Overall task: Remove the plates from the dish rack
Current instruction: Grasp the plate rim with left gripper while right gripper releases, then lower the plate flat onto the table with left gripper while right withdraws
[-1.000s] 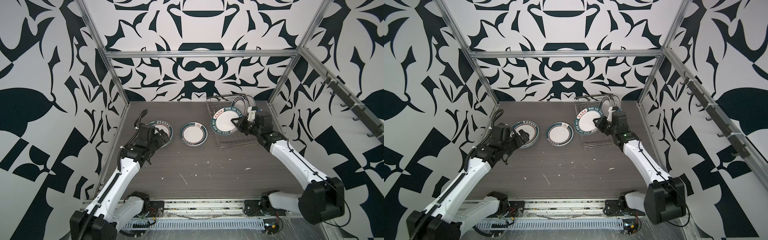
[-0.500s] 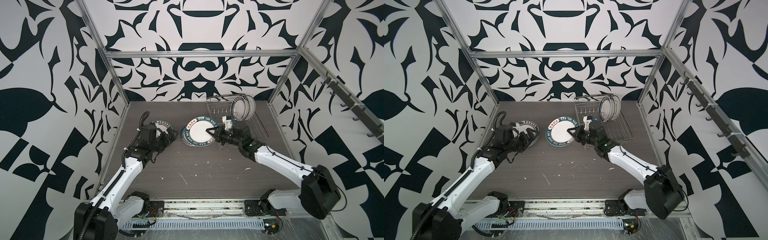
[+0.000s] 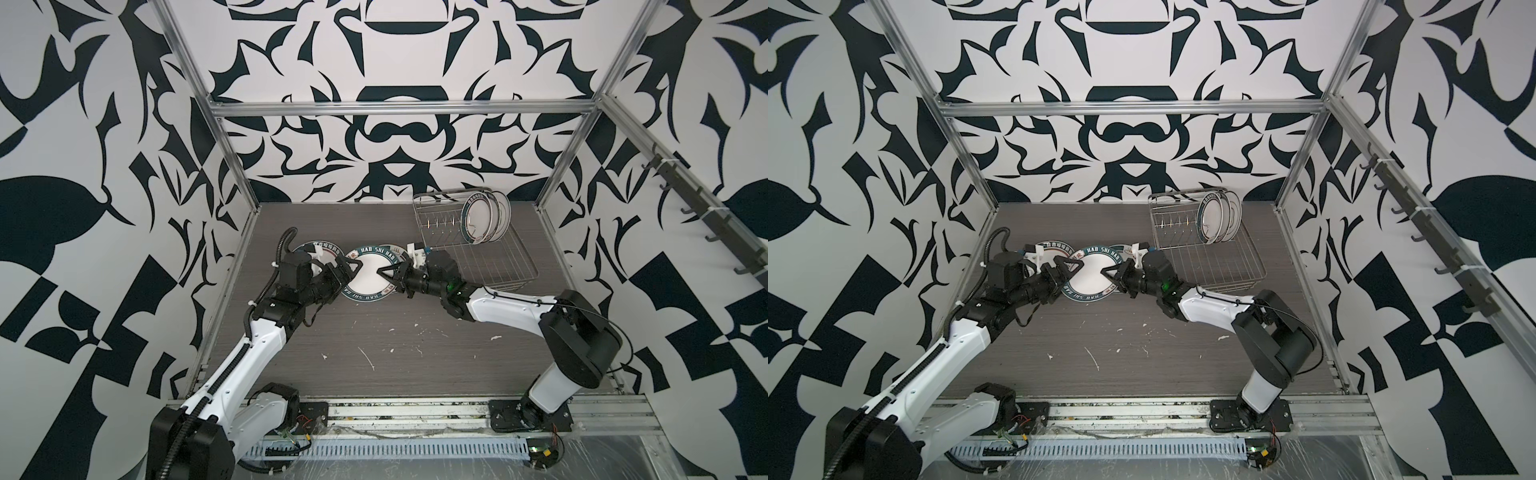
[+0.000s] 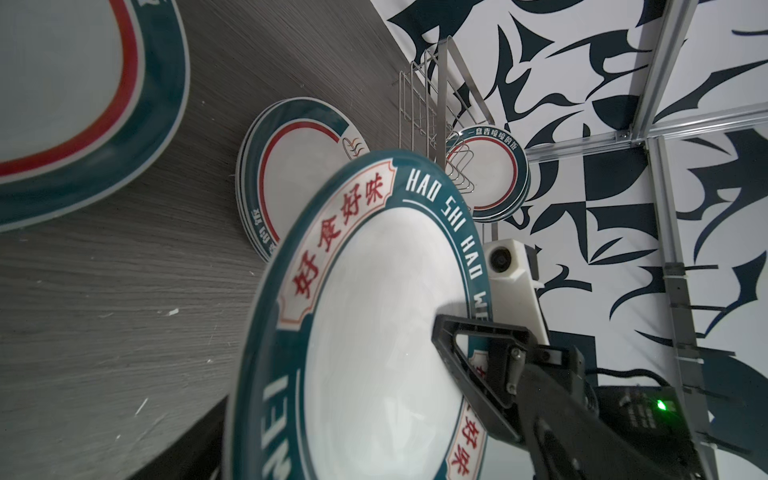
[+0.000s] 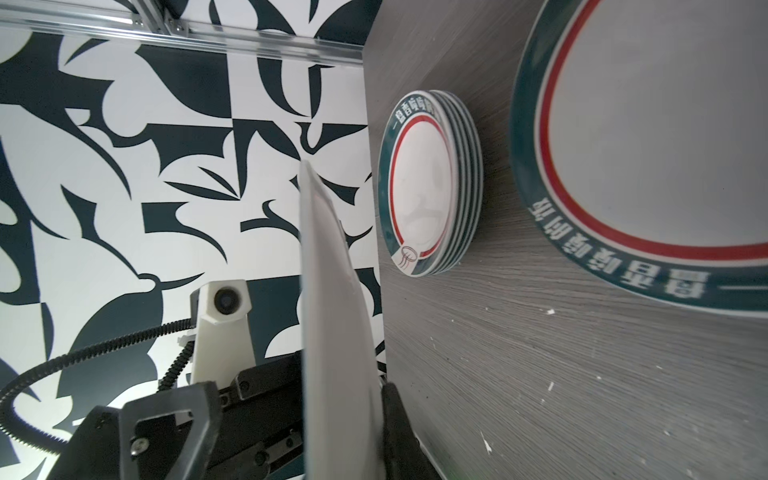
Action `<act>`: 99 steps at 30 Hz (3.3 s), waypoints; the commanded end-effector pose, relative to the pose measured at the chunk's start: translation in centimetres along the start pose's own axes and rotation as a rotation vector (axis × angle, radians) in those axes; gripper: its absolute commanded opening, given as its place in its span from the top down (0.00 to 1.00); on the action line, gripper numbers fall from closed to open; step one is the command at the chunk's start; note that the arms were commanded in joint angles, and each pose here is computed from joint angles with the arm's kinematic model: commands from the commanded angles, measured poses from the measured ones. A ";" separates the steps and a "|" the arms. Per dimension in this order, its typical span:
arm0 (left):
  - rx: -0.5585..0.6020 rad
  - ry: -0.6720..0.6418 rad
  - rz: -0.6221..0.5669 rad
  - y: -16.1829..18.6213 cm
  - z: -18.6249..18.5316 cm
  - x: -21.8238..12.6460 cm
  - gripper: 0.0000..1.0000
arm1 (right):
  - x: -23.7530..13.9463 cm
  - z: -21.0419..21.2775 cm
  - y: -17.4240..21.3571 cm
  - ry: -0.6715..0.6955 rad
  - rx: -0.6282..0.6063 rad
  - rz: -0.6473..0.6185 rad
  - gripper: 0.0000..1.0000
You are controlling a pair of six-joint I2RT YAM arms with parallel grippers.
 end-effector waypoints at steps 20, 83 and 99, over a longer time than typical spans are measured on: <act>0.013 0.082 -0.004 0.0 -2.5 -3.0 0.87 | 1.5 8.8 -1.1 -0.261 -0.181 0.033 0.60; -0.114 -0.458 0.243 -2.2 3.4 10.4 0.87 | -28.1 1.2 -4.1 0.955 -0.597 -0.265 0.01; -0.147 -0.518 0.263 -1.9 5.7 12.8 0.64 | -27.9 0.4 -3.1 0.944 -0.610 -0.214 0.01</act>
Point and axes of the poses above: each gripper's point midway between its finger pads, its own x axis out along the fingers, its own z axis along the line the jaws close on, y = z × x, the point moved 4 cm from there along -x, back along the fingers, and after that the axes turned 13 degrees about -x, right-handed, at the moved point
